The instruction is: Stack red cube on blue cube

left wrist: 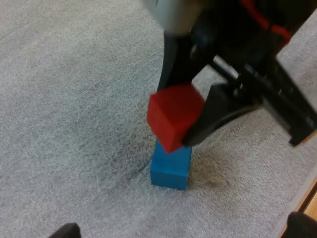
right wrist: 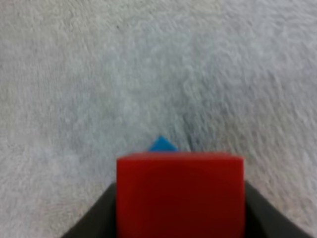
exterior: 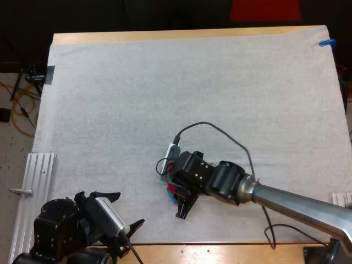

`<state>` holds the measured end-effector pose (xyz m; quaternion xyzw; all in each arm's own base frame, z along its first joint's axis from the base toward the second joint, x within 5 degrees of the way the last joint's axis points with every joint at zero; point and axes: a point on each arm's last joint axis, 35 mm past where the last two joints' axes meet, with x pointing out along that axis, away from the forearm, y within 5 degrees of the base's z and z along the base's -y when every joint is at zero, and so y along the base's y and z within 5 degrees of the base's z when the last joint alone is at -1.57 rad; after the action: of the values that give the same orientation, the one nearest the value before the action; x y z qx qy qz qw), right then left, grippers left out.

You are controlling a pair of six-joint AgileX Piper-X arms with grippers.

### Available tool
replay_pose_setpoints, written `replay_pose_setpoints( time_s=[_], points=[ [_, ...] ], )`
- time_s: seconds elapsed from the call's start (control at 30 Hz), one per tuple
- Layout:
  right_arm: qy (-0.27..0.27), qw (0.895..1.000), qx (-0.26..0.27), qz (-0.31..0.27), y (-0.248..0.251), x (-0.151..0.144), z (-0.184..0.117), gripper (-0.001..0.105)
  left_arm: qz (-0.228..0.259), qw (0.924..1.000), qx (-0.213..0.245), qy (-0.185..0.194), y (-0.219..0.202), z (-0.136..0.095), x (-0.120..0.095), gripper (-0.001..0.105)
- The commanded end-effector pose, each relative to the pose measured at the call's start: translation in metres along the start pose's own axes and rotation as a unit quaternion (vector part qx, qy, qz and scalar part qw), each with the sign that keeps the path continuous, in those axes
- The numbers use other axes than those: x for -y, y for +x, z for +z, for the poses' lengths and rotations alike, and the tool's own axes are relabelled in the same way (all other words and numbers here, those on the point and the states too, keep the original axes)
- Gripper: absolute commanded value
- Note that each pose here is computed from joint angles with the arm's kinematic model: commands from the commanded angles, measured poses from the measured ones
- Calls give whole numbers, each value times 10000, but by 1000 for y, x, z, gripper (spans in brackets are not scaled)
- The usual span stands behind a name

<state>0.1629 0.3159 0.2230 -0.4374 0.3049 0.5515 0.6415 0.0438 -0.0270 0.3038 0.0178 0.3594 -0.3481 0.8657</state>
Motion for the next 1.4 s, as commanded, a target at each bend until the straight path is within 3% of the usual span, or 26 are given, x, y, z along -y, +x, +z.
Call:
replay_pose_setpoints(
  time_s=[0.0, 0.4, 0.47, 0.63, 0.7, 0.87, 1.17, 1.37],
  points=[
    [-94, 9999, 61, -21, 3, -1, 5, 17, -61, 10000, 12, 61, -1, 1, 1, 76],
    [-131, 9996, -248, 74, 33, -6, 0, 19, -61, 10000, 12, 61, -1, 1, 1, 76],
    [-130, 9995, -263, 83, 35, -6, 0, 26, -61, 10000, 12, 61, -1, 1, 1, 76],
    [-132, 9996, -243, -17, 35, -5, 1, 55, -61, 10000, 12, 61, -1, 1, 1, 76],
    [-134, 9995, -251, -114, 35, -4, 1, 58, -61, 10000, 12, 61, -1, 1, 1, 76],
    [-134, 9993, -262, -249, 28, -2, 4, 58, -50, 10000, 19, 65, -1, 1, 1, 76],
    [-29, 9977, 346, -586, -32, 3, 14, 58, -47, 10000, 35, 73, -1, 1, 1, 76],
    [250, 9928, 834, -820, -66, 14, 14, 58, 57, 9989, 467, -37, 0, 14, -2, 76]
  ],
)
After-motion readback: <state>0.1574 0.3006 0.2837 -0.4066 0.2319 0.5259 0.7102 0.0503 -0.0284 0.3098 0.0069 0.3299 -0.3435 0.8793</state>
